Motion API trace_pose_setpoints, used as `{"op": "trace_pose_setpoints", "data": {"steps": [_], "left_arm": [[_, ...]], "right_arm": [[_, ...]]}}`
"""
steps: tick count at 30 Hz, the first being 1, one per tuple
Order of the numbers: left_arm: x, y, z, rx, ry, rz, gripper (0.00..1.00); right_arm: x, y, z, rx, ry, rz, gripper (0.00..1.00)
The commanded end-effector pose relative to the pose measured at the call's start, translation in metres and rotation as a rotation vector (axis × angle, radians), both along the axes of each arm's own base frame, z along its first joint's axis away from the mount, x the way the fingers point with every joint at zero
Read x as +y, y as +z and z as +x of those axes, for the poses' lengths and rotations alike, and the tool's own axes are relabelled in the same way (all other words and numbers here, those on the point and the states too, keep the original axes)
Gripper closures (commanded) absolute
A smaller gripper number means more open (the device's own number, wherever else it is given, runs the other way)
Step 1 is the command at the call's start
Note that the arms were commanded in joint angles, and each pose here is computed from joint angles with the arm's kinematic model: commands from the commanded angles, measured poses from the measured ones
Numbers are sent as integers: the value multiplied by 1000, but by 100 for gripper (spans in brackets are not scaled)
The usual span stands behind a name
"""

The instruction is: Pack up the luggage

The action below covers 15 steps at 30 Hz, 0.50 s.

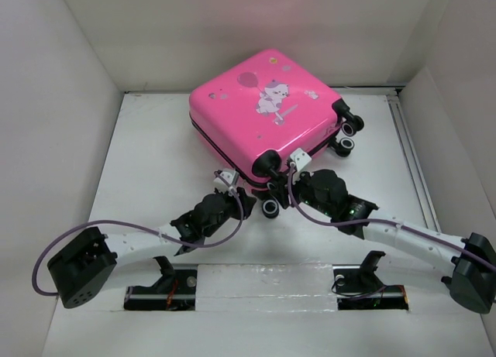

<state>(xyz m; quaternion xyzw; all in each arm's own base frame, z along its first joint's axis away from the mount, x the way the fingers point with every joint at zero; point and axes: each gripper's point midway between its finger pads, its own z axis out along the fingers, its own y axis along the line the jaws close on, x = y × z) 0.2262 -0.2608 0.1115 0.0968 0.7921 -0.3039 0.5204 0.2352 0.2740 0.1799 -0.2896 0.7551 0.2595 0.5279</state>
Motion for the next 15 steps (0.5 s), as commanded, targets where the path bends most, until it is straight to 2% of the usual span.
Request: {"op": "trace_pose_setpoints", "data": {"steps": [1, 5, 8, 11, 12, 15], "left_arm": [[-12, 3, -9, 23, -69, -26, 64], [-2, 1, 10, 12, 46, 19, 64], [-1, 24, 24, -69, 97, -2, 63], [0, 34, 45, -69, 178, 59, 63], [4, 25, 49, -69, 199, 116, 63], [9, 20, 55, -75, 218, 148, 61]], "right_arm": [[27, 37, -14, -44, 129, 91, 100], [29, 34, -15, -36, 139, 86, 100], [28, 37, -16, -42, 140, 93, 100], [28, 37, -16, -42, 140, 93, 100], [27, 40, -17, -48, 140, 99, 100], [26, 39, -18, -48, 140, 99, 100]]}}
